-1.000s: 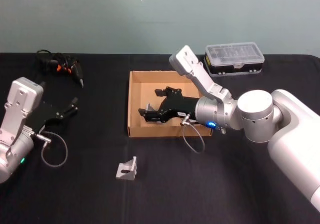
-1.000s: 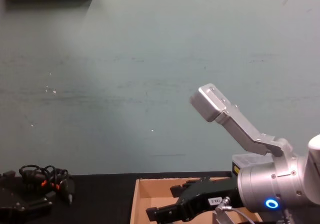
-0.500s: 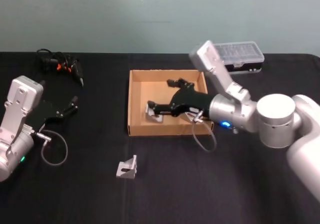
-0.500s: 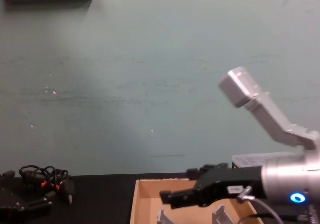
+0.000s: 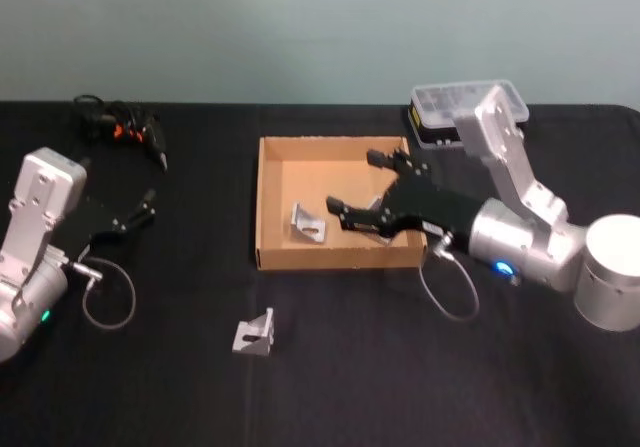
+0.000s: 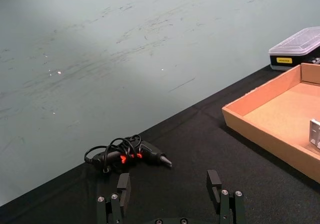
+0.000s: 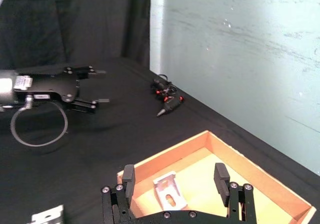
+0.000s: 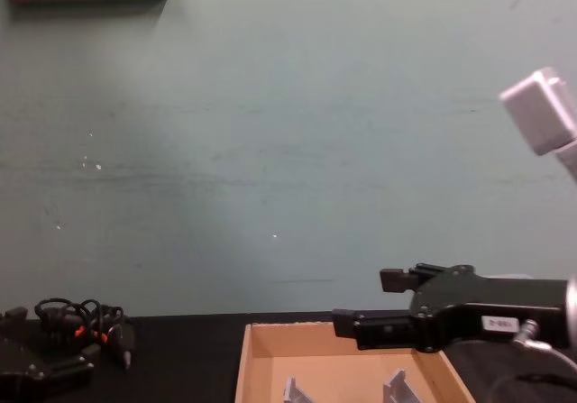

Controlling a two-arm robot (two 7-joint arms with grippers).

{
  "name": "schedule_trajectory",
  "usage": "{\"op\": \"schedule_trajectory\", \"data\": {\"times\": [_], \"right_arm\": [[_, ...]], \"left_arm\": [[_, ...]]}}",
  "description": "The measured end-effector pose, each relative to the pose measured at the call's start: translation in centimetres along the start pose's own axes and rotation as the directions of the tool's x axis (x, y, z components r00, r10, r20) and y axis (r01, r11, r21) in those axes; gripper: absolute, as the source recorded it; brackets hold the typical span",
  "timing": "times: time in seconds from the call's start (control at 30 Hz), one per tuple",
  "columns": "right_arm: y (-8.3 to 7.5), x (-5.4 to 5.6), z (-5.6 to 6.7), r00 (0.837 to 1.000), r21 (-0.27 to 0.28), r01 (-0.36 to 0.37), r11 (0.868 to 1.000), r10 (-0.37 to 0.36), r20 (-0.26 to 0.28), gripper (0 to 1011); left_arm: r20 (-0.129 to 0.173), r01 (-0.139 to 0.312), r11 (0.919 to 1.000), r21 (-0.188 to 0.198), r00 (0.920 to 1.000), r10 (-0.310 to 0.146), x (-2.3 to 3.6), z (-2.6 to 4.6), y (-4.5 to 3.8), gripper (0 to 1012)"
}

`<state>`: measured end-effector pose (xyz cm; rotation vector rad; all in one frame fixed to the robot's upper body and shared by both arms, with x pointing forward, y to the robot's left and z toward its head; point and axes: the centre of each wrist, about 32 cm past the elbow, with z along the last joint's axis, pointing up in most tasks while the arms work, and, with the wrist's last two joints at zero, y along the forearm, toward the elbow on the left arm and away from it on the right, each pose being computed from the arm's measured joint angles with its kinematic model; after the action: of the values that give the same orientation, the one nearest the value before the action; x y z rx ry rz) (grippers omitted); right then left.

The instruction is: Use one hand to pick up the angle iron from the table and place it into the box.

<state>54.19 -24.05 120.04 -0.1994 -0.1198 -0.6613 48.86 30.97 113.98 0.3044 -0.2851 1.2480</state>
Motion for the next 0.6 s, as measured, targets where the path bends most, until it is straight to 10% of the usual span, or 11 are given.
{"op": "schedule_trajectory", "data": {"times": [0.6], "right_arm": [[-4.2,-2.1,-0.3,0.995,0.045,-0.097,0.994,0.096,0.012,1004]], "left_arm": [[0.000,0.000,1.0000,0.000,1.0000,0.000,0.00,0.00,0.00,1000]]}}
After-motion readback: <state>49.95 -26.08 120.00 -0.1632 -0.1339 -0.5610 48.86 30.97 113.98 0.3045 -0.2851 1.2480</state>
